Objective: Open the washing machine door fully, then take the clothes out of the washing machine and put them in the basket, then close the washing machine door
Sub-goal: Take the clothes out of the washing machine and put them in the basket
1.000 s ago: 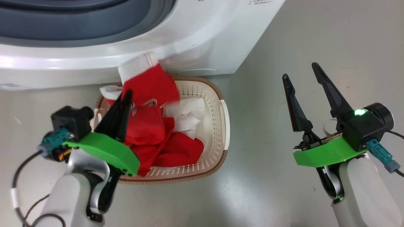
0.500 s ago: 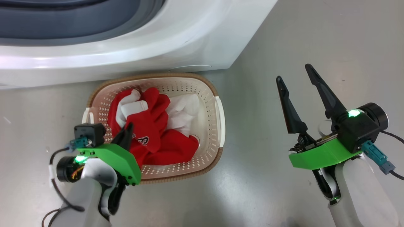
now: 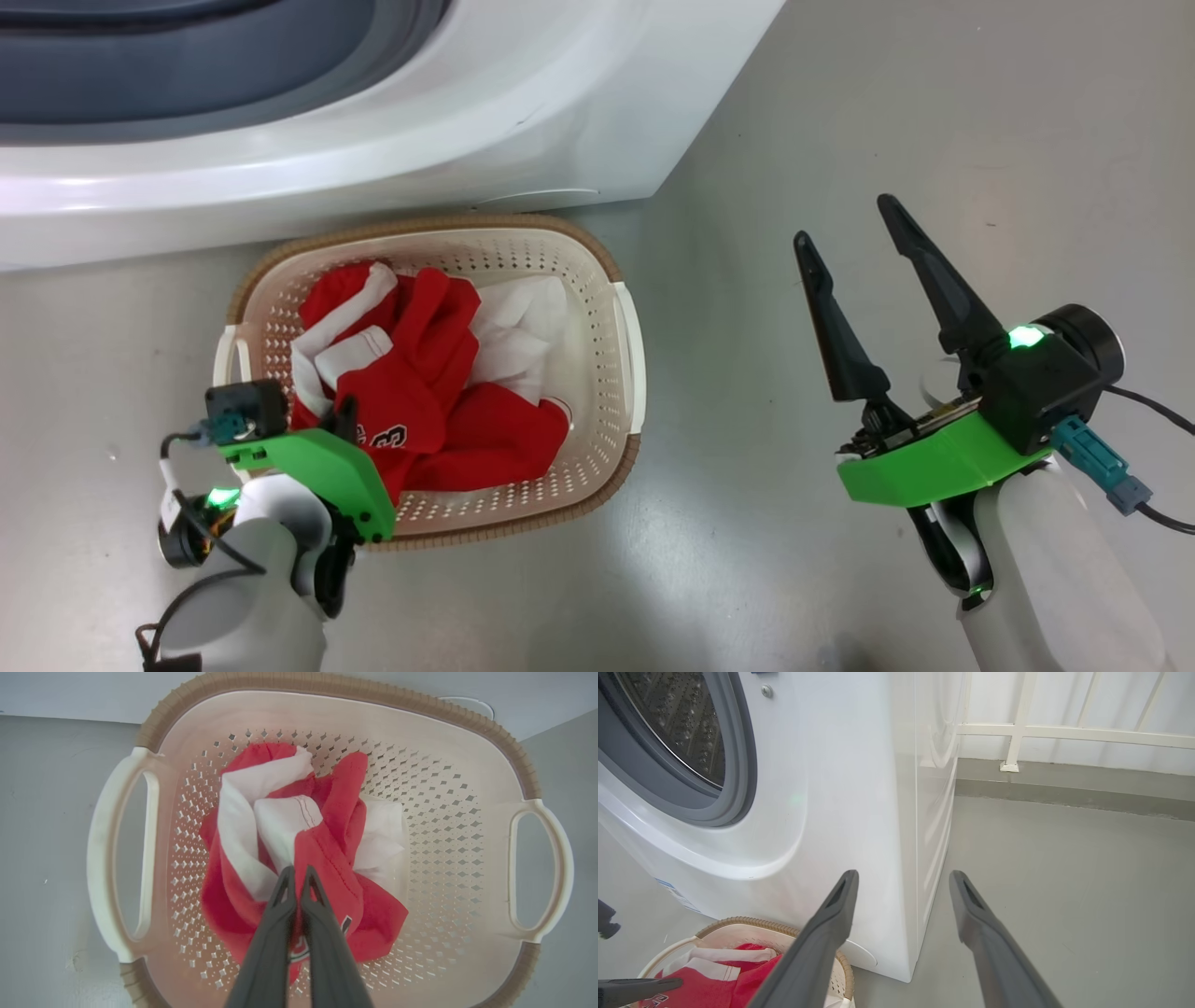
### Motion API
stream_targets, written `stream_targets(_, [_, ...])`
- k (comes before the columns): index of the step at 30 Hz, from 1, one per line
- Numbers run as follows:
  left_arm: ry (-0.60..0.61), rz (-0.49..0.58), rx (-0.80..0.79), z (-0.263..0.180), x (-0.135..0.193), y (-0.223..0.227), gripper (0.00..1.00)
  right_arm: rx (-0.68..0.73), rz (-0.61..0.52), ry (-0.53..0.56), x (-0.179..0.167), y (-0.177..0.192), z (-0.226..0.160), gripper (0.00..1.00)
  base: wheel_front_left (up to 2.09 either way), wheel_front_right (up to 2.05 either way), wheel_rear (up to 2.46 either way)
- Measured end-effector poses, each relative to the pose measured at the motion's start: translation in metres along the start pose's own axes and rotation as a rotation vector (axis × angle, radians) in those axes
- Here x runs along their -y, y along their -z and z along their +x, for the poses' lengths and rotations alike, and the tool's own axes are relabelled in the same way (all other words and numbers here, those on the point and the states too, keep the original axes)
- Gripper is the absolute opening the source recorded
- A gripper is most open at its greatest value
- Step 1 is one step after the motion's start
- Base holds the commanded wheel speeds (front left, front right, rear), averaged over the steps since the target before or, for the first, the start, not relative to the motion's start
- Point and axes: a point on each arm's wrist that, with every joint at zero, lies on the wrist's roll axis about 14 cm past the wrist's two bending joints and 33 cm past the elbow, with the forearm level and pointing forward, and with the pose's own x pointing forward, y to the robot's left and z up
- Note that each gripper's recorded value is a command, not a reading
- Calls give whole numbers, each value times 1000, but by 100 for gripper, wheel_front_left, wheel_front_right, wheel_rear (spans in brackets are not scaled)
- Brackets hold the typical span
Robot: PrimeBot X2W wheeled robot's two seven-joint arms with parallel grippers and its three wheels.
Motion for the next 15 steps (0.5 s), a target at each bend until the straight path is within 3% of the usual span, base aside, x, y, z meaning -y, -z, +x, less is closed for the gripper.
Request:
stream_targets(14, [-9, -21, -38, 8, 8, 6, 0, -7, 4, -2, -1, 0, -4, 100, 0, 0, 0])
stream_targets(15, [0, -20, -35, 8, 10, 5, 21, -7, 4, -2, -1, 0, -4, 100, 0, 0, 0])
